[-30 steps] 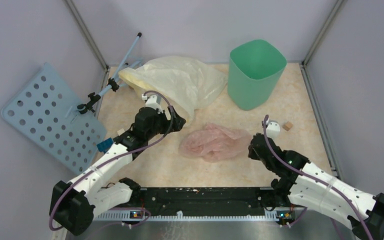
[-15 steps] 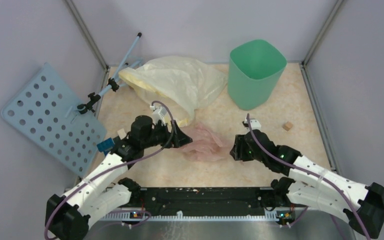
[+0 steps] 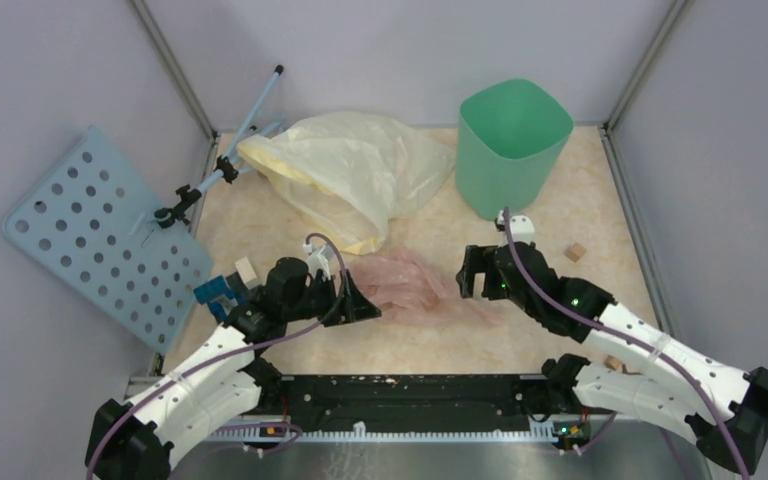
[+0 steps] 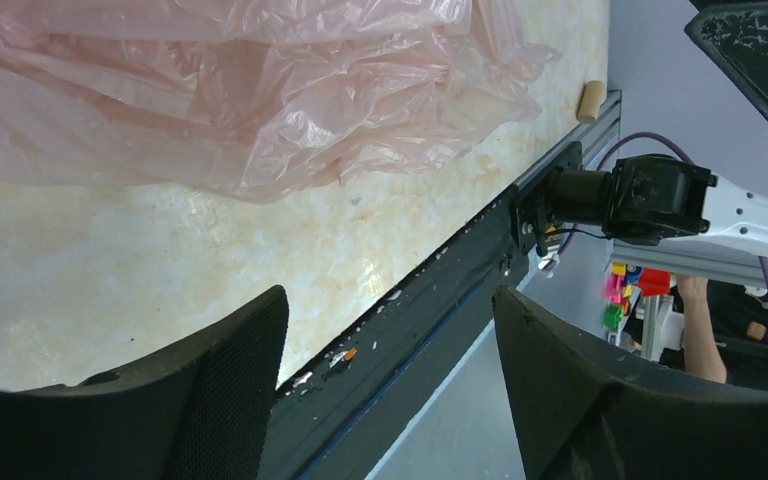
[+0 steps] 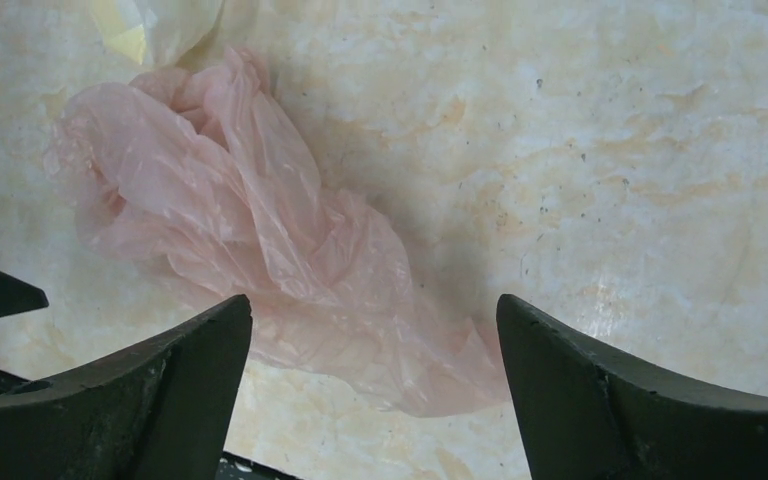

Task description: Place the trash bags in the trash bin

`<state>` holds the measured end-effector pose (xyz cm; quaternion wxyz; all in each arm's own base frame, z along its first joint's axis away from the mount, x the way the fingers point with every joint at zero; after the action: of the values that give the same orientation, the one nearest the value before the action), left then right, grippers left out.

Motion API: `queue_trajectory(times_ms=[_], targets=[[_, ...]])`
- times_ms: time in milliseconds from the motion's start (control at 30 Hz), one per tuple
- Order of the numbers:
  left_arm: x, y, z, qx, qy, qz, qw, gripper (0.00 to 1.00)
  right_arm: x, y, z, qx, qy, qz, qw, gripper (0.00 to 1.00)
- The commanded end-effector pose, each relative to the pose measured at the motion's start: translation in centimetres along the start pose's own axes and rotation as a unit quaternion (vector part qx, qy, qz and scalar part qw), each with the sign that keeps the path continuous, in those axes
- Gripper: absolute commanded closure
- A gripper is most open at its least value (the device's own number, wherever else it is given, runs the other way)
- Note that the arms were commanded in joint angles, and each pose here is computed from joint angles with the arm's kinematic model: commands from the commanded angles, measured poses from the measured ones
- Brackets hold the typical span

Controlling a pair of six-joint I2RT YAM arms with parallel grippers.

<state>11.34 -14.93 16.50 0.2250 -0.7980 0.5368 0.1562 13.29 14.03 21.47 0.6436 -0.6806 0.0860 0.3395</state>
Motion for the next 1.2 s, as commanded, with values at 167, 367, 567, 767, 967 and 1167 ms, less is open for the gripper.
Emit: queue_trajectory(times_ms=[167,367,567,767,967,1167], targets=[[0.9,-0.2,0.9,-0.050,-0.005,-0.047,0.998,0.44,2.7,-2.5,0.9,0.003,0.008,0.010,1.000,0.16],[2.5,-0.5,1.7,-0.070,0.001,-0.041,0.997,0.78,3.8,-1.1,0.8,0.007,0.015,0.027,0.999,0.24],[3.3,-1.0,2.5,-0.070,-0.015,-0.064,0.995,0.80,4.5,0.2,2.2,-0.028,-0.083,0.037,0.995,0.18],[4.3,-2.5,2.4,-0.056,-0.033,-0.095,0.993,0.81,6.2,2.0,3.4,-0.063,-0.140,0.085,0.985,0.12],[5.9,-3.7,2.4,-0.045,-0.044,-0.092,0.994,0.88,7.1,3.4,3.1,-0.072,-0.076,0.109,0.988,0.25],[7.5,-4.9,2.7,-0.032,-0.040,-0.111,0.993,0.92,6.2,4.4,3.4,-0.073,-0.060,0.092,0.991,0.56]])
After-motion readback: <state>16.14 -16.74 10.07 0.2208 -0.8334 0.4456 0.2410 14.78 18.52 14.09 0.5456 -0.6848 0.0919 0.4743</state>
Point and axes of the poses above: each gripper's point midway between its finger pads, its own x axis out along the fingers, its own z axis along the line the jaws close on, y = z × x, the point moved 9 cm from there along -x, back along the fingers, and after that the axes turned 14 degrees about -x, right-handed, at the moved point
